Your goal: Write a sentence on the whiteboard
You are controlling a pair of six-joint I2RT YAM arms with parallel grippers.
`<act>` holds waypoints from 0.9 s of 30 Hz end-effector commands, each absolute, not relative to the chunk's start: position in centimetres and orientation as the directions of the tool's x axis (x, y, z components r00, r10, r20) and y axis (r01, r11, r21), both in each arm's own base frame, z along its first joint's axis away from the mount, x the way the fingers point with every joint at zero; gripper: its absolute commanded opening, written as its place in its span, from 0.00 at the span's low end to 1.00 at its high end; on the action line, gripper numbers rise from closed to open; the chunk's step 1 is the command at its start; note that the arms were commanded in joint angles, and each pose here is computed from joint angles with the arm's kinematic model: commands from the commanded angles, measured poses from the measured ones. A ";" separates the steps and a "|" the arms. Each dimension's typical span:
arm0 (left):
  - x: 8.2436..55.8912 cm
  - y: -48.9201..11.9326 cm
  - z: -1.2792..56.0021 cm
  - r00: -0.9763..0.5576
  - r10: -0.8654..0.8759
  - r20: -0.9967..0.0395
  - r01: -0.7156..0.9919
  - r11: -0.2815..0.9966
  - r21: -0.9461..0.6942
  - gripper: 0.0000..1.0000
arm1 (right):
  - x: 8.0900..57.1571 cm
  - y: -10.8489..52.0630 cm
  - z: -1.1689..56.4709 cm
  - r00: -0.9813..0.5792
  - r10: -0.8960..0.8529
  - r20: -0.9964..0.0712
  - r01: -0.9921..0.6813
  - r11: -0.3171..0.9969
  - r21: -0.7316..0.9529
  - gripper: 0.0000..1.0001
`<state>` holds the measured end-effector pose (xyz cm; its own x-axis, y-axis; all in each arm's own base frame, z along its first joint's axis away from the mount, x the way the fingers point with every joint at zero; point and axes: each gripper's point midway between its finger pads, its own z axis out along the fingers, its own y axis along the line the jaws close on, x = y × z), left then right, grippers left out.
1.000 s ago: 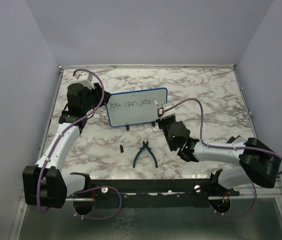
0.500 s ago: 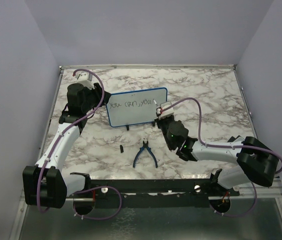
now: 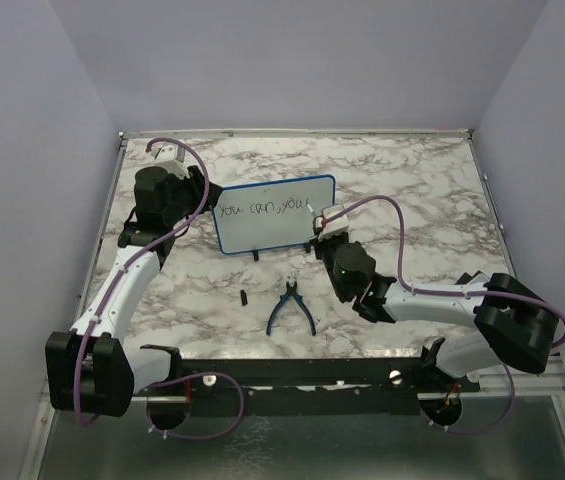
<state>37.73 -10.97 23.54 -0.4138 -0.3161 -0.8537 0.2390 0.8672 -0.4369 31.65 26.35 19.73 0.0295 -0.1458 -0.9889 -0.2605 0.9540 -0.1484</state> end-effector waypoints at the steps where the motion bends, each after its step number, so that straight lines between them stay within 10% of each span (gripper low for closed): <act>1: 37.0 -11.6 23.6 -0.425 -0.305 -0.852 0.271 0.855 -0.442 0.40 | 31.5 25.6 18.3 -0.013 -0.159 -0.987 -0.248 0.957 -0.151 0.00; 27: 37.0 -11.5 23.5 -0.425 -0.304 -0.852 0.271 0.856 -0.441 0.40 | 32.0 25.2 21.8 0.072 -0.133 -0.988 -0.206 0.968 -0.145 0.01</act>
<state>37.72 -10.97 23.56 -0.4131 -0.3162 -0.8540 0.2393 0.8671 -0.4368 31.56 26.02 19.25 0.0220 -0.1707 -0.9851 -0.2563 0.9514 -0.1706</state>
